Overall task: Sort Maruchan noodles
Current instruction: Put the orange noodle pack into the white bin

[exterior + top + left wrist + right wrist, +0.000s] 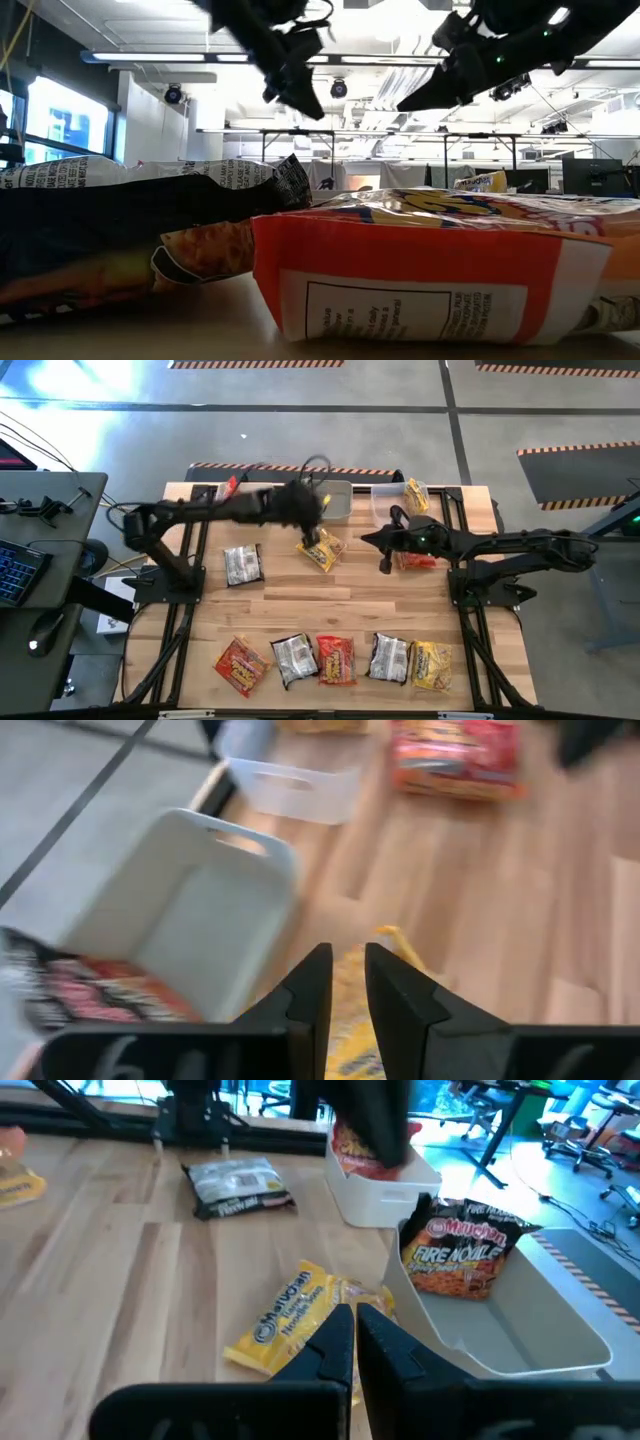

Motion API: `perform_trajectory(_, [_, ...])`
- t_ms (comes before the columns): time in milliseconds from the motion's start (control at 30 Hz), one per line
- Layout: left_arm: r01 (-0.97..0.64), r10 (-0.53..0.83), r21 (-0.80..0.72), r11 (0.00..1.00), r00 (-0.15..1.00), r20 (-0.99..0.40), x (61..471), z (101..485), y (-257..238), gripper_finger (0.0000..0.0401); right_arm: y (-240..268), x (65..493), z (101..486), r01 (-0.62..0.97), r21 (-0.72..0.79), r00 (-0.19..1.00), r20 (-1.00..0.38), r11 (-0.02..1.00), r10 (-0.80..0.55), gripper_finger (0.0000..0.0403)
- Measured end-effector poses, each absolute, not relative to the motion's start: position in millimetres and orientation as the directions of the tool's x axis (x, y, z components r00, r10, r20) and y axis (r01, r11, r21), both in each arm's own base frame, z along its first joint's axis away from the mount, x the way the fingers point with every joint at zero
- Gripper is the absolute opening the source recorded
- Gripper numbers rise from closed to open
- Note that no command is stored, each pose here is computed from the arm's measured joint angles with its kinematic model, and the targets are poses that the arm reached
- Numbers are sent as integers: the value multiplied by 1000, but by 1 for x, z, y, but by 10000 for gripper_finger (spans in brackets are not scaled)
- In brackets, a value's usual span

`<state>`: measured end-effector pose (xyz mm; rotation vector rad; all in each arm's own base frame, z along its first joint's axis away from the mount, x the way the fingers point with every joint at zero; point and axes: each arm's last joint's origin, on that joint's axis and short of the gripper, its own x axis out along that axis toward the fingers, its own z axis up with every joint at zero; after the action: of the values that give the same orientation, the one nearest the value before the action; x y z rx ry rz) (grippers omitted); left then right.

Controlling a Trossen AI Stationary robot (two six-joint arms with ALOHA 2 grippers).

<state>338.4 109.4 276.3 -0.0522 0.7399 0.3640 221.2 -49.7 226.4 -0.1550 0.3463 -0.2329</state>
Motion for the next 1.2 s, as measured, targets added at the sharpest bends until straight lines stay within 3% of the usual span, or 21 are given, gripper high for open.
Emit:
perform_trajectory(300, [-174,131,-26,984,823,-552,296,212,43,52,-45,220,228,185,-180,919,-318,966,-235,0])
perform_trajectory(567, [-85,-7,-111,990,760,-650,281,186,5,52,-45,220,228,192,-164,920,-312,968,-235,0])
perform_trajectory(733, [6,-83,-115,993,734,-675,277,185,-18,52,-45,220,228,192,-165,920,-312,968,-235,0])
perform_trajectory(833, [69,-186,-192,979,688,-701,275,191,-33,52,-45,220,228,191,-164,919,-316,968,-235,0])
perform_trajectory(967, [27,-251,-295,955,604,-756,272,206,-52,55,-45,220,228,191,-164,920,-314,968,-235,0])
perform_trajectory(1200, [101,-314,-304,947,480,-820,264,237,-91,81,-45,220,228,196,-152,920,-313,969,-236,1])
